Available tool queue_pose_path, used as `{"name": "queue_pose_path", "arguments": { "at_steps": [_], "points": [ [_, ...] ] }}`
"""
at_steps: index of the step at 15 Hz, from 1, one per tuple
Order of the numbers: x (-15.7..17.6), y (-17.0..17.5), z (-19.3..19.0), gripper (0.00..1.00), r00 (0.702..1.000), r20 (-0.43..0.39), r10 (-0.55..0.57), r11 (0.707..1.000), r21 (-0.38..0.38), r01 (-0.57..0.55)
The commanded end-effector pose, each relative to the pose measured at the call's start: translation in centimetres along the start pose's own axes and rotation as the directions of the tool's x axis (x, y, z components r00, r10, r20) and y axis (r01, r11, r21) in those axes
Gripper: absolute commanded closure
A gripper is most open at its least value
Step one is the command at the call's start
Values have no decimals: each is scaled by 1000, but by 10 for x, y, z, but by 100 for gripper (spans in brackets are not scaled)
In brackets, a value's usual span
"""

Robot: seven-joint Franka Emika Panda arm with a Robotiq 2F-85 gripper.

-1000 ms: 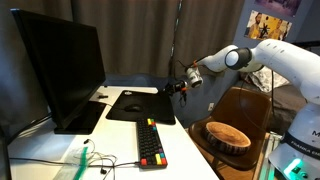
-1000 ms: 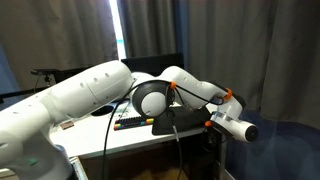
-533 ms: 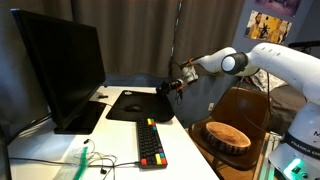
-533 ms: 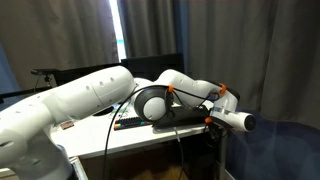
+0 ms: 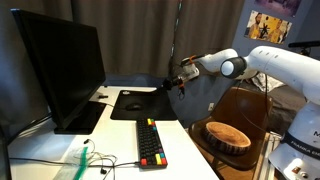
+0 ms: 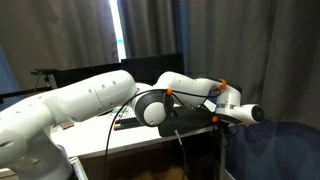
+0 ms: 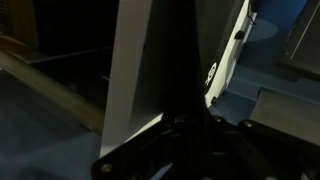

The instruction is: Push the mat onto the table completely

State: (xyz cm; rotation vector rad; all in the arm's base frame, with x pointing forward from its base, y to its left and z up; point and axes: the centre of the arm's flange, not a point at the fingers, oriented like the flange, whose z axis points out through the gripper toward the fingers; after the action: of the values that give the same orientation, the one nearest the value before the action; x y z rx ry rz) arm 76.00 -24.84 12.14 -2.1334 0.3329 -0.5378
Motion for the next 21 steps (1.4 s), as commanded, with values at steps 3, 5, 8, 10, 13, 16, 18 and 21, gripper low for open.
{"name": "queue_pose_path", "arguments": {
  "at_steps": [3,5,8,10,13,16,18,21],
  "points": [
    [35,25,5,99,1000,15,-27,995,-94,28],
    [36,31,14,99,999,16,-42,993,-106,43],
    [41,28,31,99,996,14,-84,991,-108,85],
    [45,23,41,99,993,19,-118,986,-114,119],
    [55,9,50,99,982,18,-186,974,-125,187],
    [62,-2,51,99,970,12,-243,955,-169,242],
    [62,-3,50,99,966,17,-256,941,-224,253],
    [60,0,47,99,959,6,-282,915,-301,270]
  ]
}}
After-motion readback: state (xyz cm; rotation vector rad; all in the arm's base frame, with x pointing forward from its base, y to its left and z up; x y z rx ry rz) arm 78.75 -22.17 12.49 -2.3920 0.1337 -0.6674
